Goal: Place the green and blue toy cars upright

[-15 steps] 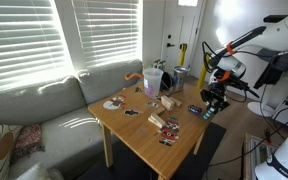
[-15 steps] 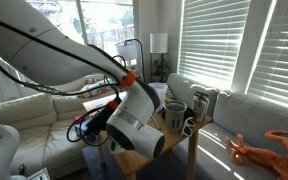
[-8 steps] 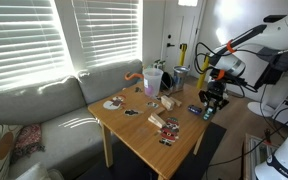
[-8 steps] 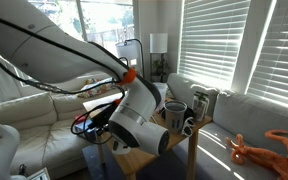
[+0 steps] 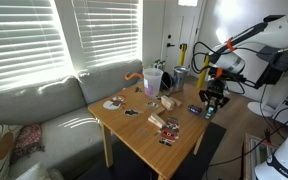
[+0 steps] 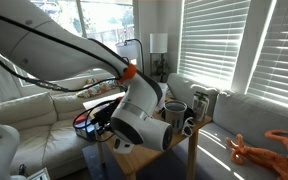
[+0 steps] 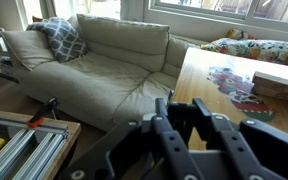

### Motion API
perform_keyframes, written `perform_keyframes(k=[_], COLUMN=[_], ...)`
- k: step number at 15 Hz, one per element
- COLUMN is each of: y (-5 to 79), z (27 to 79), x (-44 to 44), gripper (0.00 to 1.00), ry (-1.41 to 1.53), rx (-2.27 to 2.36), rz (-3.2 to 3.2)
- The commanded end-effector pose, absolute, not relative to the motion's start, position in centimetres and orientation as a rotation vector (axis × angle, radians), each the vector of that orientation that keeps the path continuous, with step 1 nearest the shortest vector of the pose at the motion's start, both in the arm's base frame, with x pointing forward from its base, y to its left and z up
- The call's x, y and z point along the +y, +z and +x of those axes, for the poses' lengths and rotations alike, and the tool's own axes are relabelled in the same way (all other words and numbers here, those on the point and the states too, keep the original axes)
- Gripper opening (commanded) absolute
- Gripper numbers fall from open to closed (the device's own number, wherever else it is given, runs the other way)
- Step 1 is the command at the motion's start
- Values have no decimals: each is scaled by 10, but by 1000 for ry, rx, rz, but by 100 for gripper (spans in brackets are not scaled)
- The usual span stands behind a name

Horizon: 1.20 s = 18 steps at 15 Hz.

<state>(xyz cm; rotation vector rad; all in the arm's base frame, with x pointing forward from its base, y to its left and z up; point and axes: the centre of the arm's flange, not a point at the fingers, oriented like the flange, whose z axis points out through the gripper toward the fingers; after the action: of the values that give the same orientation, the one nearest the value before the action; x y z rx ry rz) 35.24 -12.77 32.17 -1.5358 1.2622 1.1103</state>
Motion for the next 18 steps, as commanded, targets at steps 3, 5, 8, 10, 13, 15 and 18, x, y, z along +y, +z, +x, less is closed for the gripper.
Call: perform_keyframes(k=[3, 5, 8, 10, 13, 15, 18], y=[318, 316, 313, 315, 316, 316, 321], z=[347, 346, 347, 350, 354, 357, 356], x=[-145, -151, -160, -164, -166, -163, -160], gripper=[8, 8, 8, 8, 8, 8, 8], ry=[1087, 1075, 1016, 966, 905, 896, 885], rx=[1336, 1349, 1386, 1411, 1433, 1436, 1450], rz=[-1594, -1616, -1639, -1635, -1617, -1613, -1593])
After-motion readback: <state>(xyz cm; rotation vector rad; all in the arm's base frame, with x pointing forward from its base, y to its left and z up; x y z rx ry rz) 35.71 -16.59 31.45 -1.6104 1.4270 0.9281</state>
